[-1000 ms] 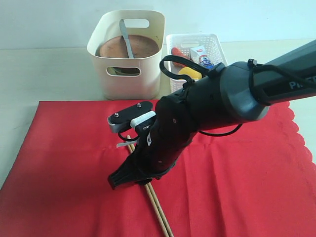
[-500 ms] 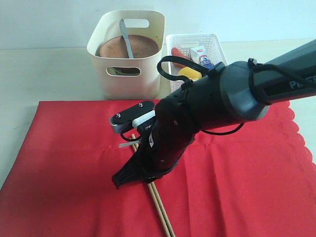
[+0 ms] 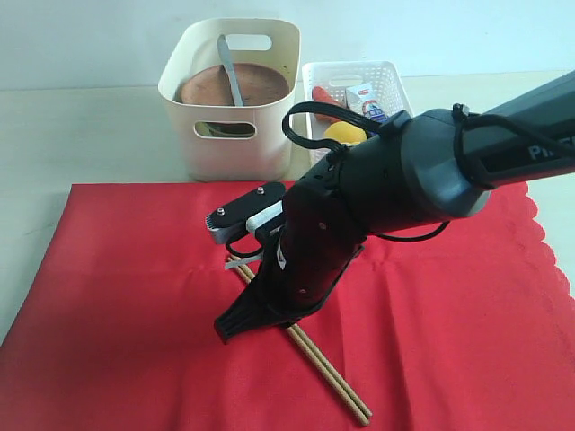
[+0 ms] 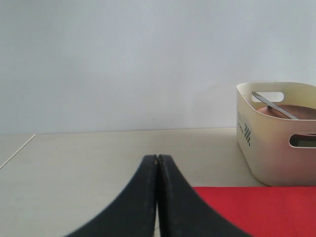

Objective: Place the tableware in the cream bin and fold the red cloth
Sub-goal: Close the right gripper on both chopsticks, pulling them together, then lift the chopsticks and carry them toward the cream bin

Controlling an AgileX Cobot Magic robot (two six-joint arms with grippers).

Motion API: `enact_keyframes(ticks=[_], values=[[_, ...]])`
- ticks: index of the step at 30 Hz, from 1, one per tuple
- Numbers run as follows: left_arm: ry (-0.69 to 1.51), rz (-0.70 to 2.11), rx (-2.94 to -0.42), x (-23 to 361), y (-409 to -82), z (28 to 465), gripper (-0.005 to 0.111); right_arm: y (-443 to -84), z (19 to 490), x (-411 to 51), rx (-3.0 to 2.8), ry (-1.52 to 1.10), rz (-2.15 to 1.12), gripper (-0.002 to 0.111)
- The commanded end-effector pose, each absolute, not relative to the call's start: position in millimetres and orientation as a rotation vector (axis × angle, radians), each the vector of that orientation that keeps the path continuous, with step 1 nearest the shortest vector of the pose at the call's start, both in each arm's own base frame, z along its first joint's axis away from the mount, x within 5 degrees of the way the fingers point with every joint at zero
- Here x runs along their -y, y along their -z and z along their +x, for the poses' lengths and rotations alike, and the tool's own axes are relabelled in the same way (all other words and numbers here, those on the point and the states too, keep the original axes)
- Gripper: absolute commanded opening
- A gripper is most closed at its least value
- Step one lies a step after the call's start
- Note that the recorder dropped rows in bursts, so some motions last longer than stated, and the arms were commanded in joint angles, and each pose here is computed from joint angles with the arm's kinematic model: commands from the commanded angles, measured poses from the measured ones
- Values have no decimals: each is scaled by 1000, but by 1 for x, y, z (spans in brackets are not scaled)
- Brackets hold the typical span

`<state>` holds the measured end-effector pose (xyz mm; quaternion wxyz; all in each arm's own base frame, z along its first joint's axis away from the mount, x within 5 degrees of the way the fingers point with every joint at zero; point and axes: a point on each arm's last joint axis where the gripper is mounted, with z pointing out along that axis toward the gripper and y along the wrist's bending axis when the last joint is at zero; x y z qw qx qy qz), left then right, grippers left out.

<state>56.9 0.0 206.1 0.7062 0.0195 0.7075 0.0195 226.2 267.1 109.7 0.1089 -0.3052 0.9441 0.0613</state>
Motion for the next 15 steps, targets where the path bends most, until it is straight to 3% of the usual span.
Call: enact_keyframes(ticks=[1,15], values=[[-32,35,-1572,0,-205,56,3,-106,224,-263,-2816,-126,-919,0],[-32,35,-1572,0,-205,56,3,-119,221,-260,-2816,-116,-938,0]])
